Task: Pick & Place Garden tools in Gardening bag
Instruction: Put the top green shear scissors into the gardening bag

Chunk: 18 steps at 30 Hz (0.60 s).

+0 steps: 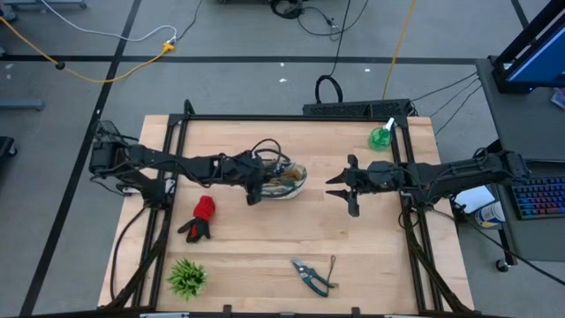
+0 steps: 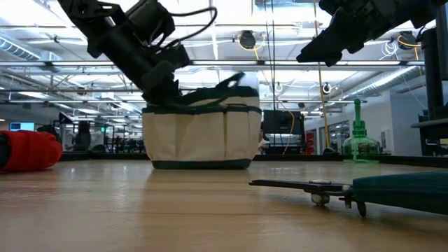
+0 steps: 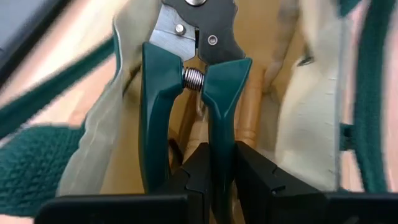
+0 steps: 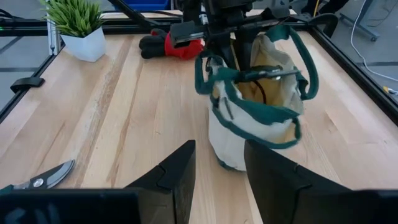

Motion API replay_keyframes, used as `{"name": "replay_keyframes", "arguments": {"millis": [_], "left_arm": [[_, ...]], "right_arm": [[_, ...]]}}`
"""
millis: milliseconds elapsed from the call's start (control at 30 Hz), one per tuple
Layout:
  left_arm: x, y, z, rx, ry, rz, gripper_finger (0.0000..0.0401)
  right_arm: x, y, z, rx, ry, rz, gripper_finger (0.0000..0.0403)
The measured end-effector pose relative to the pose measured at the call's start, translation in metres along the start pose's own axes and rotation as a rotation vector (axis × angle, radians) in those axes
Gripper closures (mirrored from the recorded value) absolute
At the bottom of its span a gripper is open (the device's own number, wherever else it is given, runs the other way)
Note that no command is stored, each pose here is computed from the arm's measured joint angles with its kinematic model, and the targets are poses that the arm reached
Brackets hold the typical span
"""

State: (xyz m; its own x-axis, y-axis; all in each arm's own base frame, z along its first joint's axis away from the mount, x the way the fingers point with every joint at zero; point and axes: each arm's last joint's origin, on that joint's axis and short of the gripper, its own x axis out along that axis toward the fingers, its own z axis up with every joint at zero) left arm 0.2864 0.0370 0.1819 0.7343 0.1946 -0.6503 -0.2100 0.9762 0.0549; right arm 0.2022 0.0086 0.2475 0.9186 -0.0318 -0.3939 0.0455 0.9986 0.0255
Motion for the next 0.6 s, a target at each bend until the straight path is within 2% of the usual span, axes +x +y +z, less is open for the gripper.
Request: {"name": "replay_keyframes", "arguments": {"millis": [100,267,467,600], "left_arm": [[0.0004,0.0034,-0.0033,0.01,0.035,-0.039,0.035],[0.0002,0.0033,-0.0059,0.167,0.056,-0.089,0.0349],[0.0002,0.0047,-0.008,0.275,0.072,-0.103,0.0348],[0.0002,0.0049,-0.0079,0.281,0.071,-0.097,0.0327]], "right_arm": [[0.0,0.0,0.0,0.0,0.0,0.0,0.0273],[0.0,0.0001,0.0001,-0.004,0.0,0.001,0.0273],[0.0,0.0,0.0,-0.008,0.0,0.0,0.0273],[0.0,0.0,0.0,-0.008,0.0,0.0,0.0273]]}}
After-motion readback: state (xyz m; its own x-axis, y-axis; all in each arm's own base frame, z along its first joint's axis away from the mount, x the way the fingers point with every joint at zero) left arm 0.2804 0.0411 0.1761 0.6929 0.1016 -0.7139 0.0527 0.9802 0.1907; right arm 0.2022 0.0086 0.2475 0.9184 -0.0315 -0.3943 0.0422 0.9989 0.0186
